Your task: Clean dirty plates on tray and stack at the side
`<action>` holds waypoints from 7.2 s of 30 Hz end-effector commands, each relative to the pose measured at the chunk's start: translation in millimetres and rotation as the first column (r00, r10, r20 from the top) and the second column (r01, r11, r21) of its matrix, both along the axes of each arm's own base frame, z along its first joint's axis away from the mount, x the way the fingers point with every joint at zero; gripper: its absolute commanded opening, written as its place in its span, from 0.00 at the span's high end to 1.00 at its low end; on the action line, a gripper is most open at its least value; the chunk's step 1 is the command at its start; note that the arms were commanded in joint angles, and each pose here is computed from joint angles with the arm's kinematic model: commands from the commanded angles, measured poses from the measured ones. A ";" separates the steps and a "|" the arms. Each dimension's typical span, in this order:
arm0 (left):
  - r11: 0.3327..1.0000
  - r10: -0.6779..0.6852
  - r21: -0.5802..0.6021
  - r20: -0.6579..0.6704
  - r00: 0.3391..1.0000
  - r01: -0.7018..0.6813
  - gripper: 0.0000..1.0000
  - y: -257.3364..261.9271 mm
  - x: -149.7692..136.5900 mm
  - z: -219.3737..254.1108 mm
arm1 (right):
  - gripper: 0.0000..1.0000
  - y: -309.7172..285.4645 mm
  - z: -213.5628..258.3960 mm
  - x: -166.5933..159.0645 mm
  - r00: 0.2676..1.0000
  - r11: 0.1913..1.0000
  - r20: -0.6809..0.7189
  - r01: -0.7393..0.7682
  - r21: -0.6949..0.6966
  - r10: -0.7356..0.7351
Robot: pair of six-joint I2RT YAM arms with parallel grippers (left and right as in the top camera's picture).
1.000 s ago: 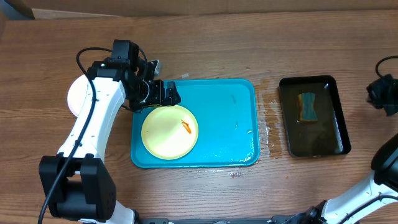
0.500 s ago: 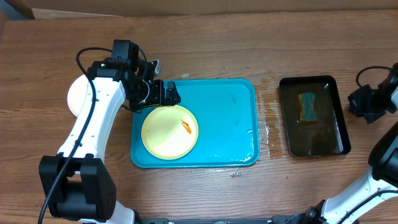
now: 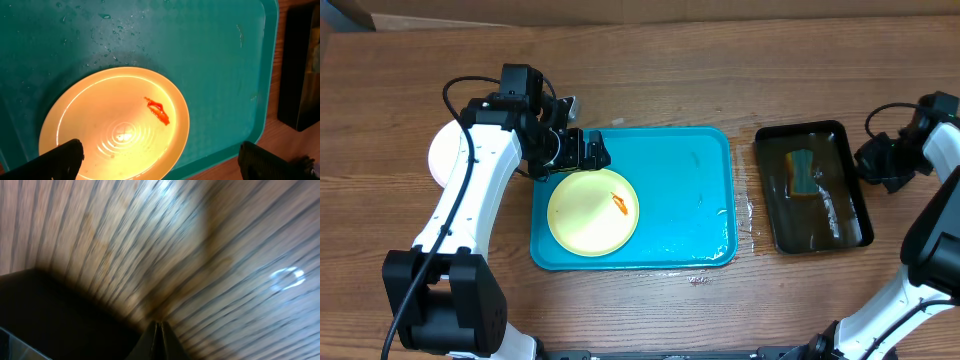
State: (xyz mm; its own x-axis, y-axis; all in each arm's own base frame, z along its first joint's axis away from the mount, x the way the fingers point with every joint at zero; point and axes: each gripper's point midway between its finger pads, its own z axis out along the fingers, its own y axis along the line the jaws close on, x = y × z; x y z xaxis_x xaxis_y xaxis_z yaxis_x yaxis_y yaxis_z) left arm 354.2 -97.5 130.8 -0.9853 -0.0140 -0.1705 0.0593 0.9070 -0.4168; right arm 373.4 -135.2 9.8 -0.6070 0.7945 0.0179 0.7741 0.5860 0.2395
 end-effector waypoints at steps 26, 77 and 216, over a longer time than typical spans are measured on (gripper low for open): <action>1.000 -0.010 -0.015 0.019 1.000 0.010 0.00 -3.3 2.6 6.2 | 0.96 56.7 -5.4 -37.2 0.959 0.982 -0.255 0.158 0.107 -0.126; 0.973 0.207 0.100 0.036 0.978 -0.209 0.00 40.8 21.3 0.8 | 0.55 351.4 117.3 15.5 0.336 0.351 0.248 -0.936 -0.016 0.909; 0.937 0.216 0.296 -0.067 0.974 -0.187 0.73 6.3 4.1 -122.7 | 0.51 159.6 90.4 25.3 0.715 0.720 -0.195 -0.692 -0.058 0.672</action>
